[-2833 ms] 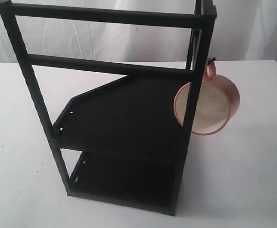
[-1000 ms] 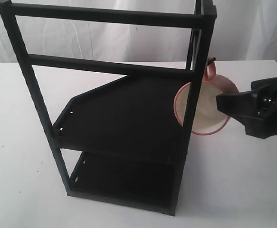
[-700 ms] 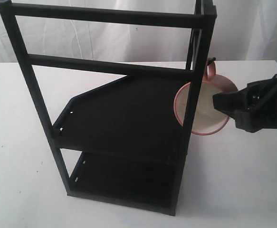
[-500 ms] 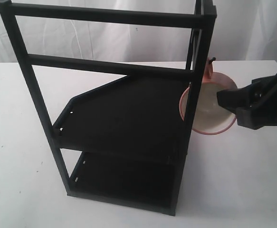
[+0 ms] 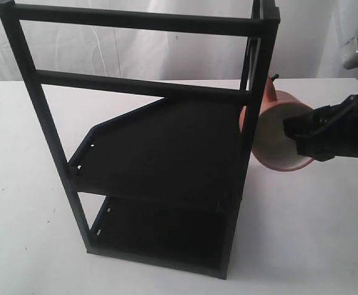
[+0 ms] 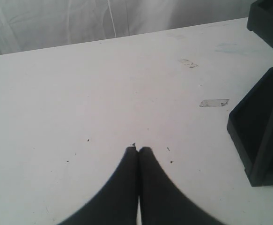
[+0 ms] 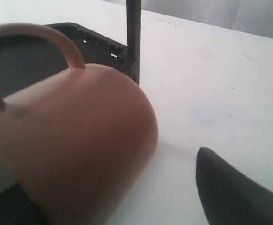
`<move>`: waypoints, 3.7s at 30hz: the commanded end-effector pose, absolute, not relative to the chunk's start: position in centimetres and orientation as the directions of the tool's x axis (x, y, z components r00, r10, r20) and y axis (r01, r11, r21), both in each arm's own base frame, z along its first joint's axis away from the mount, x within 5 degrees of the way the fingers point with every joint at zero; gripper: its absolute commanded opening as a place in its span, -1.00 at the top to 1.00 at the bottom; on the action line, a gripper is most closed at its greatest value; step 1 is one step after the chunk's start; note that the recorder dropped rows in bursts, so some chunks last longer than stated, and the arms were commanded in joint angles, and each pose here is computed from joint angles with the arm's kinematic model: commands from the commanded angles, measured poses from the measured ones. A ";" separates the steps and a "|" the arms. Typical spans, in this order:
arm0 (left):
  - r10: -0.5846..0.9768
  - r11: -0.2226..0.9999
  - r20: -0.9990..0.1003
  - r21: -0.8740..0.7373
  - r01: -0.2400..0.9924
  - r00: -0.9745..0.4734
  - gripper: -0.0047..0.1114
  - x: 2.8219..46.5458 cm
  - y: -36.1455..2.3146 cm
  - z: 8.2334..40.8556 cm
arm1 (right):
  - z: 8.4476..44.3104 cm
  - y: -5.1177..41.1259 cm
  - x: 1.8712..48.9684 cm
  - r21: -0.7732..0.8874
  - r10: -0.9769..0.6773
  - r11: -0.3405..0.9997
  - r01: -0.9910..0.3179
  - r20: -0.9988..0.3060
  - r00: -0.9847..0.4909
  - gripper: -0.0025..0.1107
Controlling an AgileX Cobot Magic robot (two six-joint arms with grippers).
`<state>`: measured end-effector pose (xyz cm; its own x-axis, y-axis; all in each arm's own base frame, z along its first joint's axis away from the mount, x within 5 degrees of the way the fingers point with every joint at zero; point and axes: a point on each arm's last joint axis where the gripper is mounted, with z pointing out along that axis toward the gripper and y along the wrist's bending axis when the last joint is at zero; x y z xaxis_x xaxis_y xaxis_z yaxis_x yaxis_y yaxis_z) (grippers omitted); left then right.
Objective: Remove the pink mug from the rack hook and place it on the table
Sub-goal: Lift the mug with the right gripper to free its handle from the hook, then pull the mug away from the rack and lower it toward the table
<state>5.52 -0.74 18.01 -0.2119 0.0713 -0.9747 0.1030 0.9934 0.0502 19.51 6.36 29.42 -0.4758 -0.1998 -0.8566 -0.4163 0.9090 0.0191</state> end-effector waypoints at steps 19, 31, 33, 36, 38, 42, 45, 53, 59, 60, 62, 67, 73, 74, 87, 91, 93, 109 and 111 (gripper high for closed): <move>0.062 0.994 -0.975 0.041 0.100 -0.213 0.92 5.5 -0.7 17.9 | 29.1 7.5 20.8 0.003 -0.191 0.911 -0.412 -0.883 -0.428 0.96; 0.062 0.994 -0.975 0.041 0.100 -0.213 0.92 5.5 -0.7 17.9 | 29.4 7.3 21.1 -0.013 -0.181 0.920 -0.391 -0.901 -0.395 0.96; 0.062 0.994 -0.975 0.041 0.100 -0.213 0.92 5.5 -0.7 17.9 | 29.4 7.3 21.1 -0.013 -0.180 0.921 -0.390 -0.902 -0.393 0.96; 0.062 0.994 -0.975 0.041 0.100 -0.213 0.92 5.5 -0.7 17.9 | 29.4 7.3 21.1 -0.026 -0.192 0.918 -0.395 -0.901 -0.389 0.96; 0.062 0.994 -0.975 0.041 0.100 -0.213 0.92 5.5 -0.7 17.9 | 29.8 7.2 20.9 -0.029 -0.187 0.920 -0.390 -0.909 -0.373 0.96; 0.062 0.994 -0.975 0.041 0.100 -0.213 0.92 5.5 -0.7 17.9 | 31.0 6.8 20.2 -0.098 -0.222 0.917 -0.387 -0.931 -0.291 0.96; 0.062 0.994 -0.975 0.041 0.100 -0.213 0.92 5.5 -0.7 17.9 | 31.2 6.7 20.0 -0.133 -0.253 0.910 -0.393 -0.929 -0.269 0.96; 0.062 0.994 -0.975 0.041 0.100 -0.213 0.92 5.5 -0.7 17.9 | 30.5 4.4 20.4 -0.106 -0.223 0.945 -0.310 -0.901 -0.372 0.96; 0.062 0.994 -0.975 0.041 0.100 -0.213 0.92 5.5 -0.7 17.9 | 29.2 3.4 19.8 -0.106 -0.248 0.952 -0.288 -0.820 -0.517 0.96; 0.062 0.994 -0.975 0.041 0.100 -0.213 0.92 5.5 -0.7 17.9 | 28.8 3.3 19.6 -0.105 -0.258 0.950 -0.293 -0.792 -0.554 0.96; 0.062 0.994 -0.975 0.041 0.100 -0.213 0.92 5.5 -0.7 17.9 | 28.1 3.2 19.0 -0.086 -0.260 0.953 -0.292 -0.726 -0.636 0.96; 0.062 0.994 -0.975 0.041 0.100 -0.213 0.92 5.5 -0.7 17.9 | 26.9 2.8 17.7 -0.059 -0.264 0.957 -0.284 -0.585 -0.767 0.96; 0.062 0.994 -0.975 0.041 0.100 -0.213 0.92 5.5 -0.7 17.9 | 26.3 3.0 16.6 -0.001 -0.258 0.956 -0.292 -0.469 -0.844 0.96; 0.062 0.994 -0.975 0.041 0.100 -0.213 0.92 5.5 -0.7 17.9 | 26.2 3.0 16.4 0.007 -0.259 0.956 -0.293 -0.449 -0.855 0.96; 0.062 0.994 -0.975 0.041 0.100 -0.213 0.92 5.5 -0.7 17.9 | 24.9 2.8 15.2 0.021 -0.280 0.952 -0.305 -0.337 -0.899 0.96; 0.062 0.994 -0.975 0.041 0.100 -0.213 0.92 5.5 -0.7 17.9 | 23.6 2.8 14.8 0.028 -0.273 0.955 -0.297 -0.319 -0.908 0.96; 0.062 0.994 -0.975 0.041 0.100 -0.213 0.92 5.5 -0.7 17.9 | 23.5 2.8 14.9 0.026 -0.271 0.955 -0.295 -0.330 -0.904 0.96; 0.062 0.994 -0.975 0.041 0.100 -0.213 0.92 5.5 -0.7 17.9 | 22.2 3.1 16.6 0.037 -0.267 0.957 -0.288 -0.280 -0.922 0.96; 0.062 0.994 -0.975 0.041 0.100 -0.213 0.92 5.5 -0.7 17.9 | 21.9 3.1 17.2 0.035 -0.267 0.957 -0.288 -0.276 -0.923 0.96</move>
